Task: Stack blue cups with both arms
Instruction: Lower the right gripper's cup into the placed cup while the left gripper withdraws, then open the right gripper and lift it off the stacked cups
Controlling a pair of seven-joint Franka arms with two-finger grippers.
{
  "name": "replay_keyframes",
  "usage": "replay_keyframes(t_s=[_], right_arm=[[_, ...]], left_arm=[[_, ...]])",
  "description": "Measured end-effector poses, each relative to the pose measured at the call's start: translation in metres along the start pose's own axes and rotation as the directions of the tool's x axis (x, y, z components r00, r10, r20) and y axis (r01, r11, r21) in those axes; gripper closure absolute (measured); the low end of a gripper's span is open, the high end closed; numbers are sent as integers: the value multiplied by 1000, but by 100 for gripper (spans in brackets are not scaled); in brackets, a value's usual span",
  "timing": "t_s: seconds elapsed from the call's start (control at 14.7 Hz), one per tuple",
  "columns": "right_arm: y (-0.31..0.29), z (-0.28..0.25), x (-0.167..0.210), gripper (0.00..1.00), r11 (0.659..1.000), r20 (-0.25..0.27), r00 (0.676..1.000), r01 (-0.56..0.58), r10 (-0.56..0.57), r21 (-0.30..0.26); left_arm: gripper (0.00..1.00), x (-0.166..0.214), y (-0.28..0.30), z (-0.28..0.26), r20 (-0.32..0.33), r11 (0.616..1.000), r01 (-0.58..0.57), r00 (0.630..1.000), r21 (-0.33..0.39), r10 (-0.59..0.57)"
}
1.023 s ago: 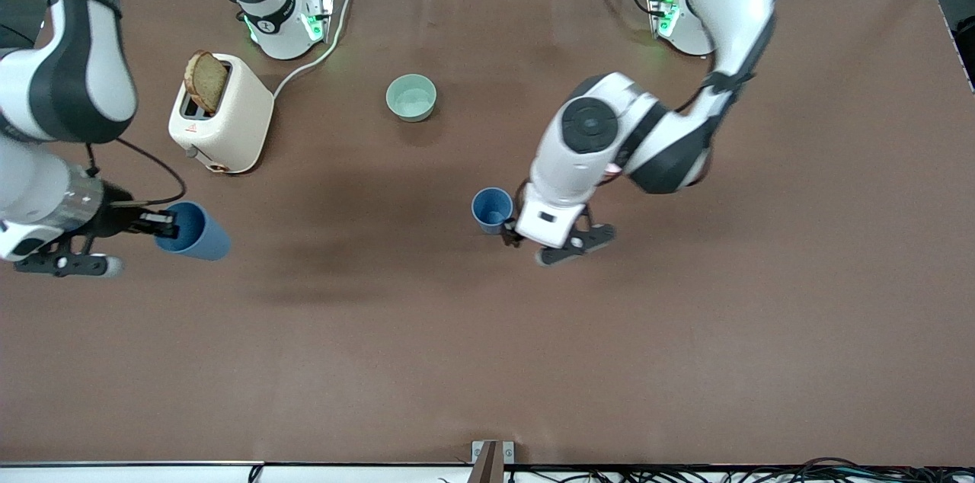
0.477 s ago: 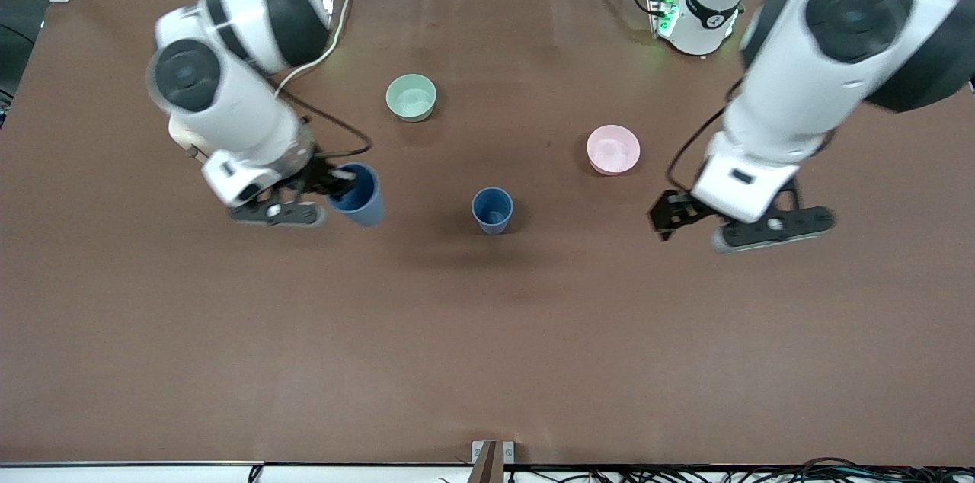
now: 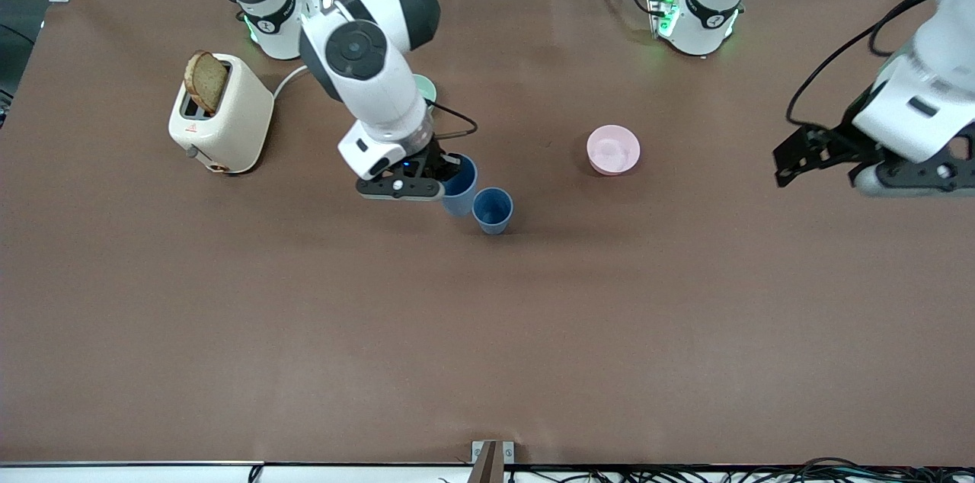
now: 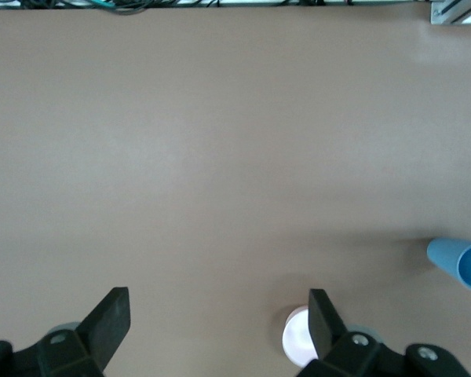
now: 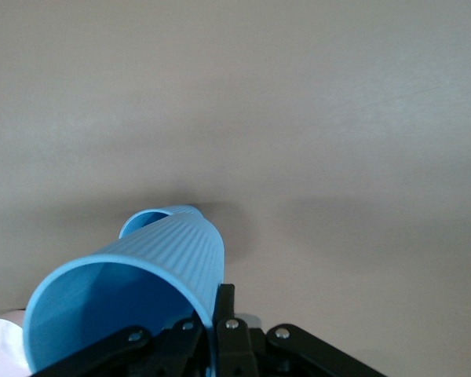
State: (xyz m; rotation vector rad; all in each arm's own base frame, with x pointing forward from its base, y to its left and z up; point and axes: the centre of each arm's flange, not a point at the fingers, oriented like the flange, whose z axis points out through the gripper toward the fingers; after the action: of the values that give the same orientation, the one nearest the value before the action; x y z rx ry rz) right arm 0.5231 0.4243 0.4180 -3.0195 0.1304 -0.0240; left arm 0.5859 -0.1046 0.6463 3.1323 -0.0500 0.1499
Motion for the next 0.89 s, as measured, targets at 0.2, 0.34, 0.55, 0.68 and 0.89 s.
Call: replay_keyframes(t_s=[0.2,0.34,0.55,0.68,0.89], right_arm=[[-15,23,-9,97,1000,0,1000,24,-24,-3],[-27,33,-18,97,999,-3,999,39,-39,-1],[-41,50,-29,97,998,-11,998,61,-60,4],[-44,58,-30,97,998,-17,998,59,-59,7],[-45,69,-31,97,998,-8,998,61,-61,-3]], left_arm=[[0,-19,-27,0,23,1000,-12,1000,4,12],[0,-28,-33,2,36,1000,-4,999,11,4],[0,-35,-34,-2,31,1000,-1,1000,14,0],[0,-34,-34,-1,20,1000,0,1000,13,0],[0,-31,-32,6,7,1000,-2,1000,10,2]])
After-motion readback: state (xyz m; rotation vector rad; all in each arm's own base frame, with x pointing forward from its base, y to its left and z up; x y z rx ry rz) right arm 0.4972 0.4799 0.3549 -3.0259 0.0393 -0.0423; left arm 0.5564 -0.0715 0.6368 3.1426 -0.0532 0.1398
